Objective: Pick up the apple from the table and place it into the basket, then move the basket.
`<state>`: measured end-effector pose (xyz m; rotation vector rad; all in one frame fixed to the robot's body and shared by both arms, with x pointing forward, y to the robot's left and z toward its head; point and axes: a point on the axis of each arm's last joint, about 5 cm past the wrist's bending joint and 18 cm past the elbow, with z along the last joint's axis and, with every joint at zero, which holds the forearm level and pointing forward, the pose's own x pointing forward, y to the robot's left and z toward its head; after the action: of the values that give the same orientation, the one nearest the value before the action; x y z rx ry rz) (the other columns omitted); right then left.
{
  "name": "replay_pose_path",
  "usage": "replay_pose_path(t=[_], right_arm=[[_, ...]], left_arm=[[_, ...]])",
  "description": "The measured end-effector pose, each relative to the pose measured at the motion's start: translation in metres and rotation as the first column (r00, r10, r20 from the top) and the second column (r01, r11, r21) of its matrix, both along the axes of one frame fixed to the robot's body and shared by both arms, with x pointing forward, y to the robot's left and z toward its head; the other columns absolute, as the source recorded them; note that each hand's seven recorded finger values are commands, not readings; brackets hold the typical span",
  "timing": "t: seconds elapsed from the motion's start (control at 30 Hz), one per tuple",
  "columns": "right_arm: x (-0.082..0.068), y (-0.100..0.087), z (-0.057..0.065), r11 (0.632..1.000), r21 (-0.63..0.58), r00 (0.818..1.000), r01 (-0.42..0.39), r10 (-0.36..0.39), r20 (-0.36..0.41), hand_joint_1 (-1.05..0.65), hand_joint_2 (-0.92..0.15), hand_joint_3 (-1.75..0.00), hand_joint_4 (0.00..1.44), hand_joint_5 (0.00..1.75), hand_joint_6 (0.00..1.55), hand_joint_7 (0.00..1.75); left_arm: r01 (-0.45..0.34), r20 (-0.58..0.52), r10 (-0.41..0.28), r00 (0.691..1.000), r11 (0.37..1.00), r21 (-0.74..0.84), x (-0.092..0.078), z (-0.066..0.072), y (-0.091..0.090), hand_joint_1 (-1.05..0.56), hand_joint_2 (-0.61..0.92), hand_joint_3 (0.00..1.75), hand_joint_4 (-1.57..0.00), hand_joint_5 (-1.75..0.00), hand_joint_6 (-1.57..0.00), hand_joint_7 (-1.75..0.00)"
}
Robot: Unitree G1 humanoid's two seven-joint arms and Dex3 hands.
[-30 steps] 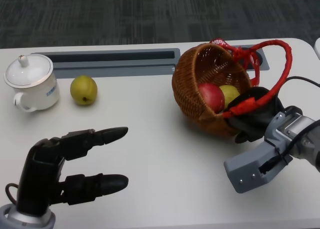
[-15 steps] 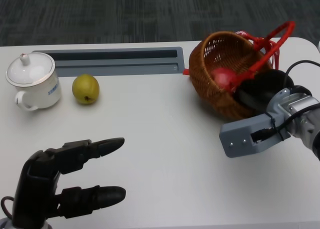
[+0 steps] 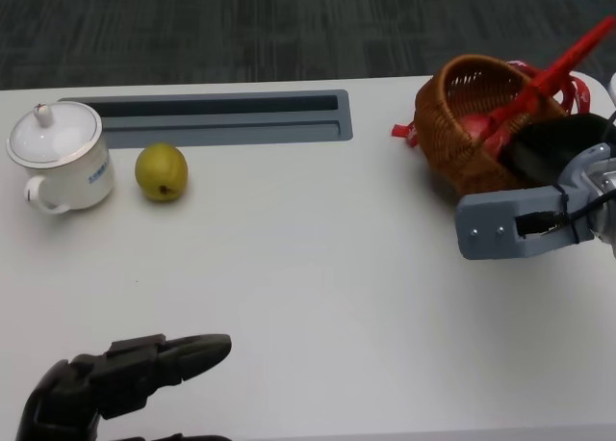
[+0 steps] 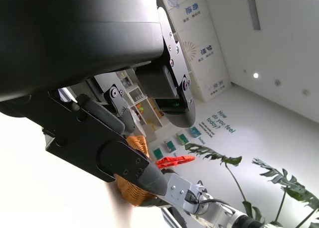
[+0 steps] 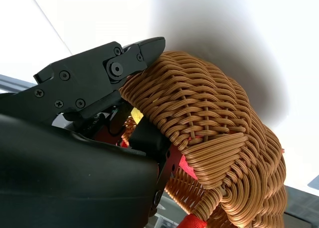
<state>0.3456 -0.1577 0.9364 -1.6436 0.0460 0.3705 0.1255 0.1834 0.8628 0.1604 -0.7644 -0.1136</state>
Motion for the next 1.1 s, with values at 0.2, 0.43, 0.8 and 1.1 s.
replay_pose_path(t=[0.2, 0.43, 0.8, 1.1], right_arm=[[0.001, -0.002, 0.001, 0.999, 0.006, 0.999, 0.044, -0.044, 0.000, -0.28, -0.91, -0.02, 1.08, 0.05, 1.02, 0.01], [0.004, 0.001, 0.007, 0.998, 0.028, 0.999, 0.049, -0.050, 0.018, -0.44, -0.86, 0.00, 0.96, 0.01, 0.74, 0.00], [0.009, 0.006, 0.020, 1.000, 0.020, 0.998, 0.003, -0.005, 0.056, -1.04, -0.88, -0.02, 0.10, 0.00, 0.05, 0.00], [0.009, 0.008, 0.021, 0.998, 0.068, 0.997, -0.008, 0.004, 0.073, -1.05, -0.90, -0.01, 0.05, 0.01, 0.06, 0.02]], left_arm=[[-0.018, -0.046, 0.018, 0.999, 1.000, -0.003, -0.020, -0.007, 0.000, -0.51, 0.73, 0.00, -1.05, -0.01, -0.96, 0.00], [-0.044, -0.078, 0.045, 0.996, 0.999, 0.012, -0.035, -0.009, -0.005, -0.53, 0.73, 0.00, -1.06, -0.01, -0.98, -0.01], [-0.015, -0.080, 0.016, 0.997, 1.000, 0.022, -0.033, -0.010, -0.008, -0.54, 0.74, 0.00, -1.05, 0.00, -0.96, 0.00], [0.039, -0.069, -0.038, 0.997, 0.999, 0.003, -0.018, -0.011, -0.012, -0.54, 0.74, 0.00, -1.06, -0.01, -0.94, 0.00]])
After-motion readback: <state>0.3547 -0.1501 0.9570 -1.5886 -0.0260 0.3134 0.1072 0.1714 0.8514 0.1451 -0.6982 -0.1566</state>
